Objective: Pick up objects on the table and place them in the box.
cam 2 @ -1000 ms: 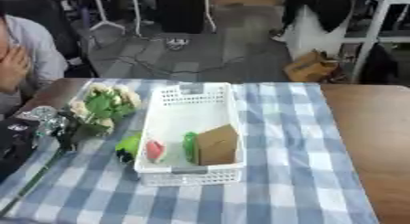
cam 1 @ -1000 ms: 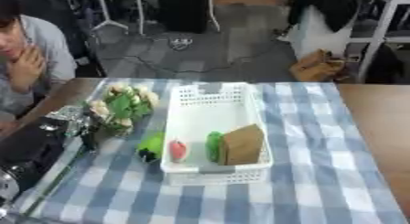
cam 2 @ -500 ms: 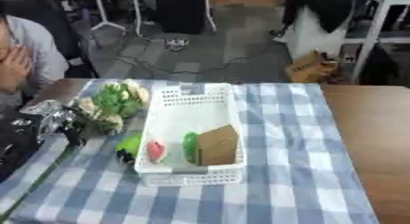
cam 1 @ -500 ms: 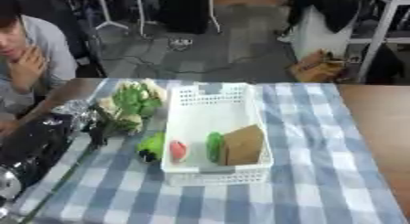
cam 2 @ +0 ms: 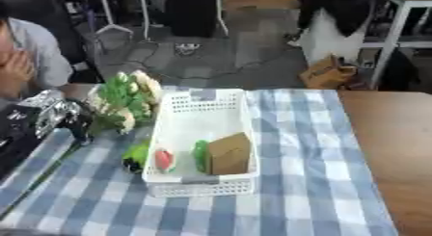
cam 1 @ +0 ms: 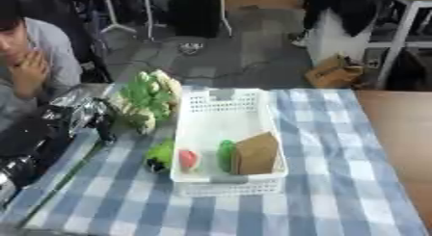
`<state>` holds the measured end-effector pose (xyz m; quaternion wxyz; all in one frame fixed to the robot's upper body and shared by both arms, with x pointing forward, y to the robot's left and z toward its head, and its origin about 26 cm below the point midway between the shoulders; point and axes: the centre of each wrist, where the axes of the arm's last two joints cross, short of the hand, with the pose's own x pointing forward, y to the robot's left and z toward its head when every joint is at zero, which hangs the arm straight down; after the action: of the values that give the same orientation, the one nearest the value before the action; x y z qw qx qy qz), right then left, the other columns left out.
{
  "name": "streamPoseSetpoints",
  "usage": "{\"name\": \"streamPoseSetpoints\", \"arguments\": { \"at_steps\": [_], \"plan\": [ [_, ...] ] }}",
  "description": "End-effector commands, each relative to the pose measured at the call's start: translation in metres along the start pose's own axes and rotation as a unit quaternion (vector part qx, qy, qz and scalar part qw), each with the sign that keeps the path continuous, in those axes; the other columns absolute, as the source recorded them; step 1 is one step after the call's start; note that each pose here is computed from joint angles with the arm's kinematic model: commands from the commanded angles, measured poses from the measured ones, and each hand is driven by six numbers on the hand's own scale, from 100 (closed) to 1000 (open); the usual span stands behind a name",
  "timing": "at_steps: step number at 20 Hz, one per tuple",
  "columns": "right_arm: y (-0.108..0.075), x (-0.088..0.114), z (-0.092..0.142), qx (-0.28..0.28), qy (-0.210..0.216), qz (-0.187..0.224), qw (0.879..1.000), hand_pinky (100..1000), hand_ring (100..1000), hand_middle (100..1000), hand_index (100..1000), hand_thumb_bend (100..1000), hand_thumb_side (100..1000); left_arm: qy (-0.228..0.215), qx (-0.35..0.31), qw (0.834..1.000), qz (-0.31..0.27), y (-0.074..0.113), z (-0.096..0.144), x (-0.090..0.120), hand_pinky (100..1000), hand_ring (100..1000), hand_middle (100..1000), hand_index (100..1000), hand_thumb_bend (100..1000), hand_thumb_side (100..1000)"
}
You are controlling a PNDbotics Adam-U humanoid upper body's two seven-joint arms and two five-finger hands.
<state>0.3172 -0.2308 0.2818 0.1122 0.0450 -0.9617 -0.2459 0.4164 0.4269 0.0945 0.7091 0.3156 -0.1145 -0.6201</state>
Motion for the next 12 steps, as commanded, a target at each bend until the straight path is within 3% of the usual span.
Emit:
{"name": "streamPoseSetpoints", "arguments": {
  "at_steps": [1, 9, 12],
  "plan": [
    [0.003, 0.005, -0.005, 0.009, -0.01, -0.003, 1.0, 535, 513, 415, 462, 100, 543, 0.024, 0.027, 0.999, 0.001, 0.024, 0.022, -0.023, 100, 100, 100, 316, 100, 260],
    [0.001, 0.005, -0.006, 0.007, -0.01, 0.002, 1.0, 535, 514, 415, 461, 100, 540, 0.02, 0.052, 0.998, 0.003, 0.048, 0.043, -0.031, 100, 100, 100, 317, 100, 263],
    [0.001, 0.005, -0.006, 0.005, -0.009, 0.004, 1.0, 534, 514, 415, 461, 100, 537, 0.005, 0.08, 0.997, 0.007, 0.065, 0.059, -0.028, 100, 100, 100, 320, 100, 266]
  ]
}}
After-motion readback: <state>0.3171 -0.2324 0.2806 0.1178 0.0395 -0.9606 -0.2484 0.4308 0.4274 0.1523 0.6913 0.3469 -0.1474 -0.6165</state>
